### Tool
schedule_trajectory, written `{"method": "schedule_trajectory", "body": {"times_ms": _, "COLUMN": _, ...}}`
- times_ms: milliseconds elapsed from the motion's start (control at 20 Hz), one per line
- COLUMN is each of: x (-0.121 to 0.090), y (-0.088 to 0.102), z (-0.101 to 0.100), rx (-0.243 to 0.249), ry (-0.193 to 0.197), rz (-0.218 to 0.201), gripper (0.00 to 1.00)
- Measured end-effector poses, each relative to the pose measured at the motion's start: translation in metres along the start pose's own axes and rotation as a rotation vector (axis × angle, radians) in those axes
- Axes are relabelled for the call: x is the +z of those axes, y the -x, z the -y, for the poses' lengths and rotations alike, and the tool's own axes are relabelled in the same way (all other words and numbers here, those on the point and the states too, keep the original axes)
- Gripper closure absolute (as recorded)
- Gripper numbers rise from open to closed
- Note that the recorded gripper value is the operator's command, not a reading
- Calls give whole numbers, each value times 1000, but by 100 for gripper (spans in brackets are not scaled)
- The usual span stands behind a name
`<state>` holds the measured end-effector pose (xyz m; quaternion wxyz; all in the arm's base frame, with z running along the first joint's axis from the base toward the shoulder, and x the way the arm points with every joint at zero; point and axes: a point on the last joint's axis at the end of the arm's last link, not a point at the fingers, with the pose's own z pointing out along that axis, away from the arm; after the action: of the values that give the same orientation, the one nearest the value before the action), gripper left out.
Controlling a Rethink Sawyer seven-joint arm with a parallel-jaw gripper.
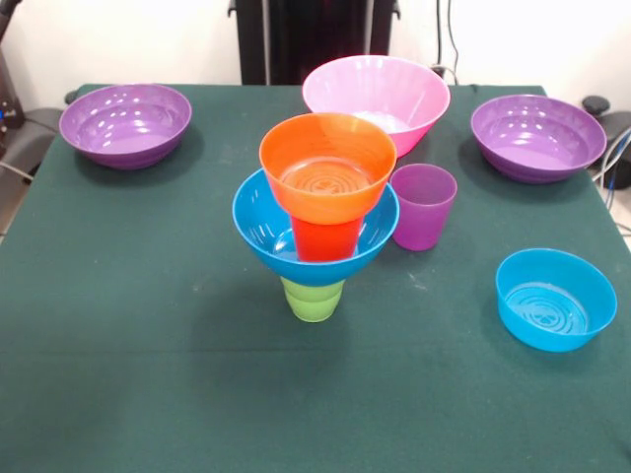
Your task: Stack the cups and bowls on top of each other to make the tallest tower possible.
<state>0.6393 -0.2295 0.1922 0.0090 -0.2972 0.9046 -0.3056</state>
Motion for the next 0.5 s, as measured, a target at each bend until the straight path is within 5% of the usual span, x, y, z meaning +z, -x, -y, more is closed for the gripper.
{"method": "schedule_trajectory", "body": {"times_ms": 300, "x": -4, "y": 0, "z": 5, "rx": 12, "ry": -4, "rz": 7, "gripper": 100}}
{"method": "schedule_trajectory", "body": {"times_ms": 500, "x": 6, "y": 0, "z": 5, "rx": 54, "ry": 37, "rz": 21, "gripper": 100}}
